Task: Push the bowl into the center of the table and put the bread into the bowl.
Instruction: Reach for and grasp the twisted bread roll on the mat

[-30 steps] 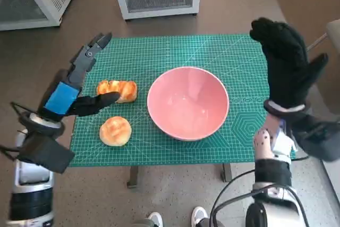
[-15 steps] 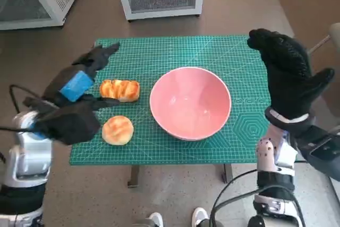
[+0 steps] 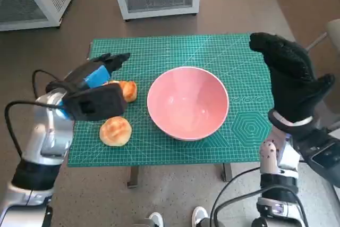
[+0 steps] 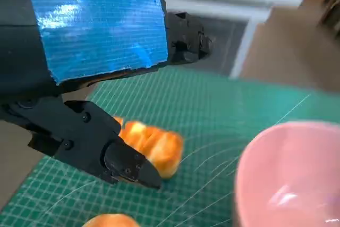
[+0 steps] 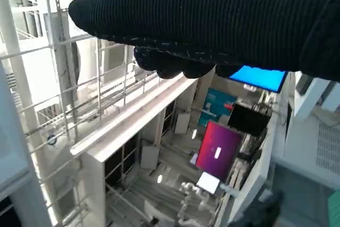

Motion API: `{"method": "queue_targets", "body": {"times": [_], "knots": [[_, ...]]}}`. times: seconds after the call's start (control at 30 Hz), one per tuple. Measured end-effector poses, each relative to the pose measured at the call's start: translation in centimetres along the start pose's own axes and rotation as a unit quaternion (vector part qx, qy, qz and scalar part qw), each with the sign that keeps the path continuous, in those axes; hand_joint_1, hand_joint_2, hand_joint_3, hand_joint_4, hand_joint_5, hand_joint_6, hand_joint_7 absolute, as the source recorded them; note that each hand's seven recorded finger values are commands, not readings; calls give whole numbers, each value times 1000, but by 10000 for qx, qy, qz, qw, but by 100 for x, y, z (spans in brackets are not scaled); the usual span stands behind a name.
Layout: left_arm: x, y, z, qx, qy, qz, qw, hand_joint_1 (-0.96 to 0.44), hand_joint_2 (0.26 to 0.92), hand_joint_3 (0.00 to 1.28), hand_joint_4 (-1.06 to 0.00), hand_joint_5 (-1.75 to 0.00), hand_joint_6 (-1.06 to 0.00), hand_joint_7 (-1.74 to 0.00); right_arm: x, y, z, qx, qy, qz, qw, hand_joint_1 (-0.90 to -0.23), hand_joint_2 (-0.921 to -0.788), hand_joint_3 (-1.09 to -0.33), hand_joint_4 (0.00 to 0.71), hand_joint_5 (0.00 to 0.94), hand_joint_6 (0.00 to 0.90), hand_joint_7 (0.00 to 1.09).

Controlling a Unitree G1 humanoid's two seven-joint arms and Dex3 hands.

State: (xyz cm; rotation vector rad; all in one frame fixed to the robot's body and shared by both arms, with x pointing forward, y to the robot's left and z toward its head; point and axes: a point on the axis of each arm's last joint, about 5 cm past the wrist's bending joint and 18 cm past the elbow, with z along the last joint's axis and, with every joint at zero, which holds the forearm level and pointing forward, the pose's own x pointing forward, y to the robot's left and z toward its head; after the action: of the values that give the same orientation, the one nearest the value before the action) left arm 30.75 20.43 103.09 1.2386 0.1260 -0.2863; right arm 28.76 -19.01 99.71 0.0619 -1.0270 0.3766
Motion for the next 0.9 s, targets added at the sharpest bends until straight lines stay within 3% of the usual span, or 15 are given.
{"method": "queue_targets", "body": {"times": [0.53,0.8,0.9], "knots": [[461,-227,-66,488,898,-607,9929,-85,734,8,-161,-9,-255,-28,-3,17,-12,26,55,27,10000,-391,-921,-482,425,0,143,575],[572,-347,-109,571,1231,-919,9865,-92,738,8,-187,-14,-295,-37,-8,22,-8,28,82,33,10000,-388,-921,-485,424,0,139,581],[590,-378,-121,606,1305,-982,9847,-92,751,14,-243,-36,-340,-54,-13,20,-4,23,87,23,10000,-388,-921,-486,423,0,138,584]]}}
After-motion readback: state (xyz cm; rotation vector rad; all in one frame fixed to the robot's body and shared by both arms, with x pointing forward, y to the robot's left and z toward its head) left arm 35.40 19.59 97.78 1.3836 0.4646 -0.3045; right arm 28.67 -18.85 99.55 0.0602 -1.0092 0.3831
